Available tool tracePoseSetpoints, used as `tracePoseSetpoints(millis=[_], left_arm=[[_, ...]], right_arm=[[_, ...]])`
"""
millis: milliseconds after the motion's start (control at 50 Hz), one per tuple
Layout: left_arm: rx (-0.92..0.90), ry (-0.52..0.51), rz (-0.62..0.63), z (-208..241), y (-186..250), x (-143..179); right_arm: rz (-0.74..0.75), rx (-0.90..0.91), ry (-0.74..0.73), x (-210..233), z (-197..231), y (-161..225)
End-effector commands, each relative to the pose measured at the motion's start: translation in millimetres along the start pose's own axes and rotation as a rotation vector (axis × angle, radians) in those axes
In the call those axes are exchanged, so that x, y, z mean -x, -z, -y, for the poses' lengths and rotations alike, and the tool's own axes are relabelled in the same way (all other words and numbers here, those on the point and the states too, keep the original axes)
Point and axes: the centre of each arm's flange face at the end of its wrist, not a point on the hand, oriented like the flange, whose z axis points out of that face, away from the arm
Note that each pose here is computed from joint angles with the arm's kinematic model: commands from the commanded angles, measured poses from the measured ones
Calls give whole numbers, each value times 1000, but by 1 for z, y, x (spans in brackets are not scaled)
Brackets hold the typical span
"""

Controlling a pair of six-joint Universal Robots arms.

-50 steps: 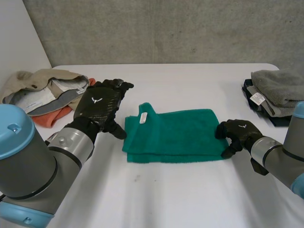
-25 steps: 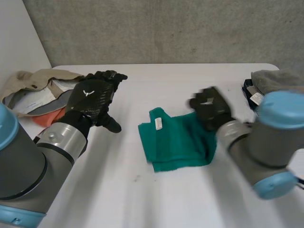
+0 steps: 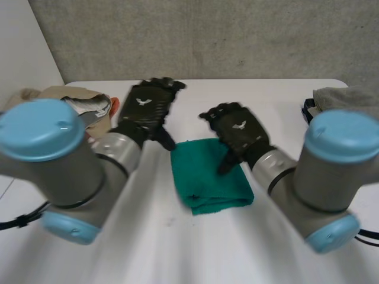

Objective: Fold the laundry.

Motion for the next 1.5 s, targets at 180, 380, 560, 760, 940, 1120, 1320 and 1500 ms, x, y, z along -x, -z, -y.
tracePoseSetpoints(millis=[180,380,560,760,940,1120,1320,1500], left_arm=[[343,-46,6,-101,-32,-46],[447,-78,80,-109,-24,-26],[282,-39,40,-24,-8,-19],[107,-4,-137,35,-1,-6],[135,27,-396,53,26,-20],[134,31,-425,58,33,-25],[130,34,-443,57,36,-33],[115,36,-438,57,33,-33]], right_arm=[[48,383,-247,-44,-69,-40],[49,390,-95,-49,-67,-44],[-86,237,201,-62,-16,-35],[41,168,315,4,-17,12],[93,182,298,32,-65,36],[62,108,287,35,-90,21],[46,78,297,34,-102,4],[29,27,300,32,-93,-7]])
